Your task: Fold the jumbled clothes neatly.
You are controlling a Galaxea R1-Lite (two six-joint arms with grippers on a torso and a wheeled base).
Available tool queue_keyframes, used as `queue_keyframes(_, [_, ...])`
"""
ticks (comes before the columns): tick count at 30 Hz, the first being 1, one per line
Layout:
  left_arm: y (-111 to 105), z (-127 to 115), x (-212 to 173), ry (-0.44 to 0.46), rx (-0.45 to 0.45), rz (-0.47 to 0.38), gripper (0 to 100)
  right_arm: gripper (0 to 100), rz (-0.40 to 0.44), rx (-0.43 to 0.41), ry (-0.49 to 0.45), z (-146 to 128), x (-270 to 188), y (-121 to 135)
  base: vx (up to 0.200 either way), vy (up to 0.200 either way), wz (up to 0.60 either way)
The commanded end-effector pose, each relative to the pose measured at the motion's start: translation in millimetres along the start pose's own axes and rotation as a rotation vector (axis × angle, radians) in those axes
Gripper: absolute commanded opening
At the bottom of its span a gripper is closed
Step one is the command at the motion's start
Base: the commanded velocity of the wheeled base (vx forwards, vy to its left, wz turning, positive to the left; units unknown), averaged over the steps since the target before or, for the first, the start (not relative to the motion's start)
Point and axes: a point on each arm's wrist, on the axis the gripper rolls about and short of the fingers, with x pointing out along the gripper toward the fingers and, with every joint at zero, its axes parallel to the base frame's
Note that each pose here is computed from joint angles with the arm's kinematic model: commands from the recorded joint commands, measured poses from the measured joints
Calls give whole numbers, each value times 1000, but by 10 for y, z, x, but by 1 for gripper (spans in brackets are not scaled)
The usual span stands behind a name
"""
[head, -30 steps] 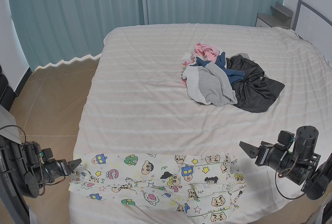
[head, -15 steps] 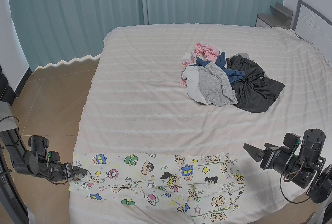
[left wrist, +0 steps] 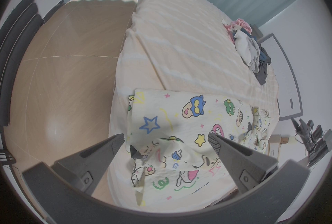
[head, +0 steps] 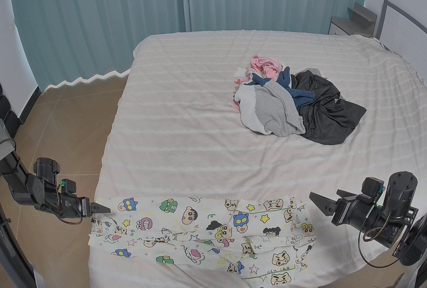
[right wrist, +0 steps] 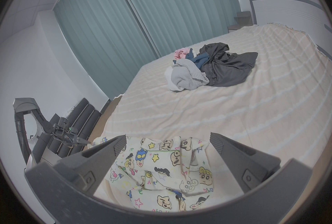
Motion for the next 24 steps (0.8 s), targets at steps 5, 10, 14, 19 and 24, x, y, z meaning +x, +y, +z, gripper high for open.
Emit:
queue_keyframes(5, [71,-85,208,70,-4,17,100,100,11,-10,18,-76,34,18,0,0,0])
queue_keyframes(10, [58,-135,301,102,2,8,100,100,4,-9,11,-79,48,17,0,0,0])
queue_keyframes(14, [47,-146,311,110,22,19,100,100,2,-8,14,-83,50,15,0,0,0])
queue_keyframes(19, [-16,-173,370,136,78,24,100,100,2,-8,14,-83,50,15,0,0,0])
queue_keyframes(24, [-66,-180,401,146,96,18,100,100,2,-8,14,-83,50,15,0,0,0])
